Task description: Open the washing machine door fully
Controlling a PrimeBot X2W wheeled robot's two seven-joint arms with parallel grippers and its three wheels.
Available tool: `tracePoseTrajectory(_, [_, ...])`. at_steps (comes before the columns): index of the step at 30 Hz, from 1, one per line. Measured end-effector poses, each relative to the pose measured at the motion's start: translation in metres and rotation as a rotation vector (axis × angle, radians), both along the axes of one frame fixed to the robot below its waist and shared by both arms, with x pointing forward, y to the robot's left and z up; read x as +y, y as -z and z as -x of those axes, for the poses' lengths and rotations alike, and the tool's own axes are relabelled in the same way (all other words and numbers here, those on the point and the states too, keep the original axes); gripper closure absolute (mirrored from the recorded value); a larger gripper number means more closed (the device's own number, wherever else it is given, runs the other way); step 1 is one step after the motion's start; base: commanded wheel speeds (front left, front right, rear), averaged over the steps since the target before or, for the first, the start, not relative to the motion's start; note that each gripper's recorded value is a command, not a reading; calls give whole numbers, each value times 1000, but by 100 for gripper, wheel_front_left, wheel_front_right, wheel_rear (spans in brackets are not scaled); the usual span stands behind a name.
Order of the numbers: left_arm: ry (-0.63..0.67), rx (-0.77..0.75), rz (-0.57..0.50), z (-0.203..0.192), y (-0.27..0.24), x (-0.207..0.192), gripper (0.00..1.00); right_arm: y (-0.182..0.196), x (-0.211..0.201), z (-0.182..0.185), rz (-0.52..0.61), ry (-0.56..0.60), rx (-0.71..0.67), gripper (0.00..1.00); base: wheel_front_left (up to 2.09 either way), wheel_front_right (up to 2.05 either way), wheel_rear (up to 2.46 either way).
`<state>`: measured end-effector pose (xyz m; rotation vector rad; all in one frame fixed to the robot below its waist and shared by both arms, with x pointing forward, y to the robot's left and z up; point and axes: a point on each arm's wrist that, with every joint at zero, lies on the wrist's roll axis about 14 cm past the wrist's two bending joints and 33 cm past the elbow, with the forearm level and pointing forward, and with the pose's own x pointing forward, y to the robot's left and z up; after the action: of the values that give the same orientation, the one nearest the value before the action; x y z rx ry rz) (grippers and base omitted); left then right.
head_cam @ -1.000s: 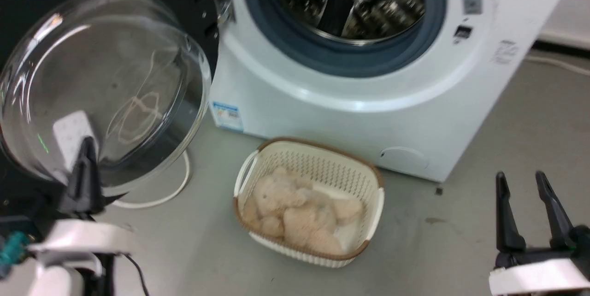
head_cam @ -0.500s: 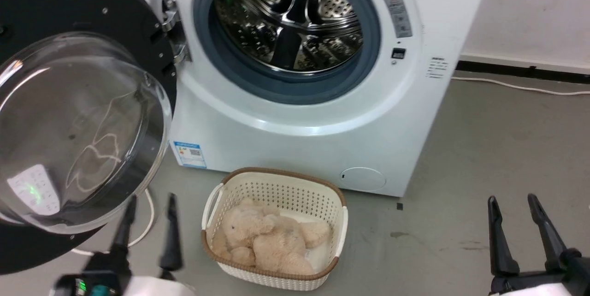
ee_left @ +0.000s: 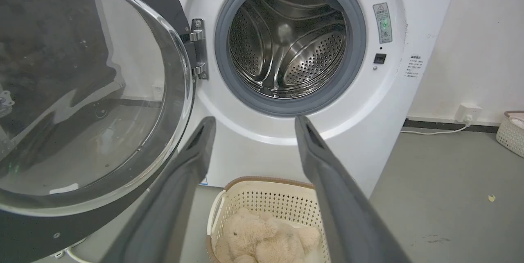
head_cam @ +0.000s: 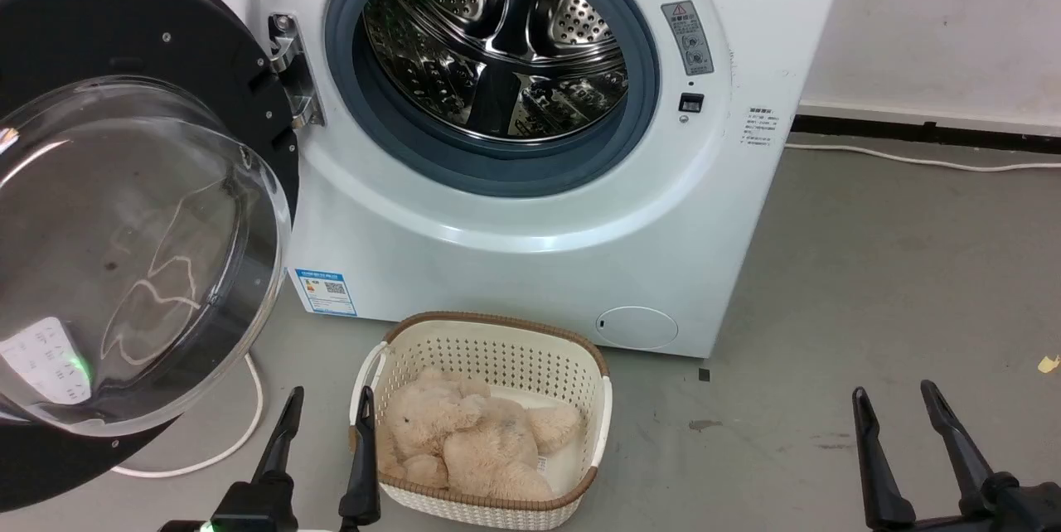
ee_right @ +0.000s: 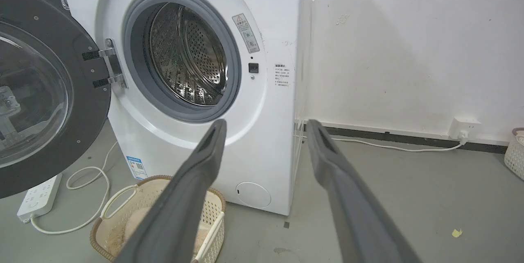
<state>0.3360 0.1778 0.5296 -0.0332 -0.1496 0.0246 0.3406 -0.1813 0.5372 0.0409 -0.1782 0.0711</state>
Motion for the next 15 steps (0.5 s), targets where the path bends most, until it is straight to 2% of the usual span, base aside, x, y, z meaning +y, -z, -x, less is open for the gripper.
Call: tracePoseTrajectory(15, [28, 15, -27, -1, 5, -4, 0, 4, 0, -1, -2, 1, 14, 0, 0, 0, 0])
